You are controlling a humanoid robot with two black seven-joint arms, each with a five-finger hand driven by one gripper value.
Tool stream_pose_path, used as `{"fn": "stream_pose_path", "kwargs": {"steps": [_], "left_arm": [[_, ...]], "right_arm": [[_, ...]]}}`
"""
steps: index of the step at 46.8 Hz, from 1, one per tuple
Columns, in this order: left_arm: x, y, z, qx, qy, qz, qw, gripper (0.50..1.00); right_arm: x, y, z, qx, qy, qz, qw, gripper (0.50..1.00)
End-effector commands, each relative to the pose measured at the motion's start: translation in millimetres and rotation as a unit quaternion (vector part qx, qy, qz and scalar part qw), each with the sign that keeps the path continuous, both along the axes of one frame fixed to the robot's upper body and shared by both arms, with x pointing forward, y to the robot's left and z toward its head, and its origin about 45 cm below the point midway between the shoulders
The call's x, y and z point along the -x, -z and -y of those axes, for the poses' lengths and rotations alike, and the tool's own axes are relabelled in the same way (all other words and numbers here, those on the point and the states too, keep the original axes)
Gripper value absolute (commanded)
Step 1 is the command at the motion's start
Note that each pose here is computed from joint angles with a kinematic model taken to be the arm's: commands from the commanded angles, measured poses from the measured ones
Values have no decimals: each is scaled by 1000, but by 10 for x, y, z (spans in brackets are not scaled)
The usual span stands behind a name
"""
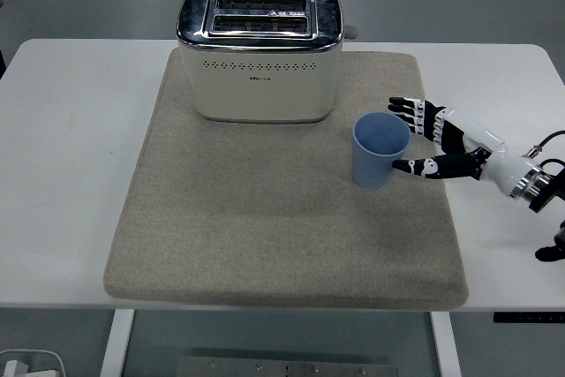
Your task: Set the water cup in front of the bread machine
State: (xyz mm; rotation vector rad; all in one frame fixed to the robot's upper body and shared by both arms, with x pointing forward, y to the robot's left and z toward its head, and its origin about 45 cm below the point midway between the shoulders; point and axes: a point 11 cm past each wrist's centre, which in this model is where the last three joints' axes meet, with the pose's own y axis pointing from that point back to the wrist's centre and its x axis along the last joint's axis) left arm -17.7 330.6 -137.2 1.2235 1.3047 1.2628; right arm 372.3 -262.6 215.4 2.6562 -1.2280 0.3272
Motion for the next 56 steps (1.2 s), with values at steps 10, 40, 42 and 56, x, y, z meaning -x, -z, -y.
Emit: {"fn": "stream_pose_path", "kwargs": {"steps": [10,40,42,56], "left_arm": [[4,0,1,0,-1,0,1000,1000],[-5,0,1,0,0,0,1000,1000],[-5,0,-3,-1,0,0,1000,1000],[-5,0,1,0,0,0,1000,1000]], "right_arm": [[17,59,-148,-14,-5,-4,1000,940],[17,141,-329,-25,-11,-7,1000,938],[14,148,-337,-27,-9,-7,1000,938],[-12,181,-355,-27,0,-6,1000,934]]}}
